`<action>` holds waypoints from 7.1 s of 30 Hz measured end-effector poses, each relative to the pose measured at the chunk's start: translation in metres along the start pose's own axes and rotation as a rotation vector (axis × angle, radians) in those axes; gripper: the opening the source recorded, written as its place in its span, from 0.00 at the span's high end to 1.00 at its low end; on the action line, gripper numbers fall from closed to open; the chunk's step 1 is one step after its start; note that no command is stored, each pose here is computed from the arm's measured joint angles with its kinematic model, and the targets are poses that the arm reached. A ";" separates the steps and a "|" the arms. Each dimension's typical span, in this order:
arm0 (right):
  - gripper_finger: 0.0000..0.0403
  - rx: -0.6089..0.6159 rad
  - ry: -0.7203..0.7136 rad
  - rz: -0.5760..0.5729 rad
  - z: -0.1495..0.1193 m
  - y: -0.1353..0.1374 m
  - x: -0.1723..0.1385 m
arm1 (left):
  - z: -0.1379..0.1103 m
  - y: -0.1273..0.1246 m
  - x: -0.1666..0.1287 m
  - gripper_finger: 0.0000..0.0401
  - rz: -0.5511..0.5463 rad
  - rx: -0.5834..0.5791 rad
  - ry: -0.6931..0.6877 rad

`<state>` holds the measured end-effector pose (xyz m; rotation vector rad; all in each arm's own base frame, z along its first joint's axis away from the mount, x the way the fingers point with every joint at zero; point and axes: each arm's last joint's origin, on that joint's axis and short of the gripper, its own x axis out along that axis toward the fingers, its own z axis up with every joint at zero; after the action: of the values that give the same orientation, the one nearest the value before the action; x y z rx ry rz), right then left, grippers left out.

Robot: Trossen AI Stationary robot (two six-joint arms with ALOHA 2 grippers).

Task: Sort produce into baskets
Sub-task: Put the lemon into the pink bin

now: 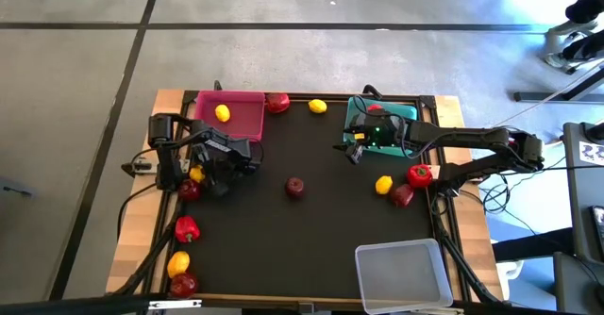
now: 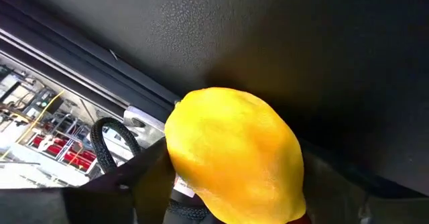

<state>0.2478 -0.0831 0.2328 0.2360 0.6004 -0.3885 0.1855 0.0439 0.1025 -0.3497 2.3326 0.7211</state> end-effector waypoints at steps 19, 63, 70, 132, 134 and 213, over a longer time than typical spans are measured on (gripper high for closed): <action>0.41 0.000 0.000 0.000 0.000 0.000 0.000 | -0.037 0.026 -0.070 0.38 -0.098 -0.038 -0.413; 0.41 0.000 0.000 0.000 0.000 0.000 0.000 | -0.014 0.133 -0.068 0.34 -0.228 -0.696 -1.182; 0.41 0.000 -0.001 0.000 0.000 0.000 0.000 | -0.005 0.130 -0.048 0.34 -0.230 -0.727 -1.170; 0.41 0.000 0.000 0.000 0.000 0.000 0.000 | -0.002 0.134 -0.023 0.07 -0.167 -0.822 -1.087; 0.41 0.000 0.000 0.000 0.000 0.000 0.000 | -0.002 0.133 -0.023 0.02 -0.182 -0.812 -1.090; 0.41 0.028 0.197 -0.270 0.090 -0.095 0.146 | -0.054 0.071 -0.086 0.04 -0.594 -0.467 -1.586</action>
<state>0.3636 -0.2398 0.2087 0.2224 0.8250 -0.6392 0.1918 0.0748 0.2223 -0.4045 0.5180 0.7631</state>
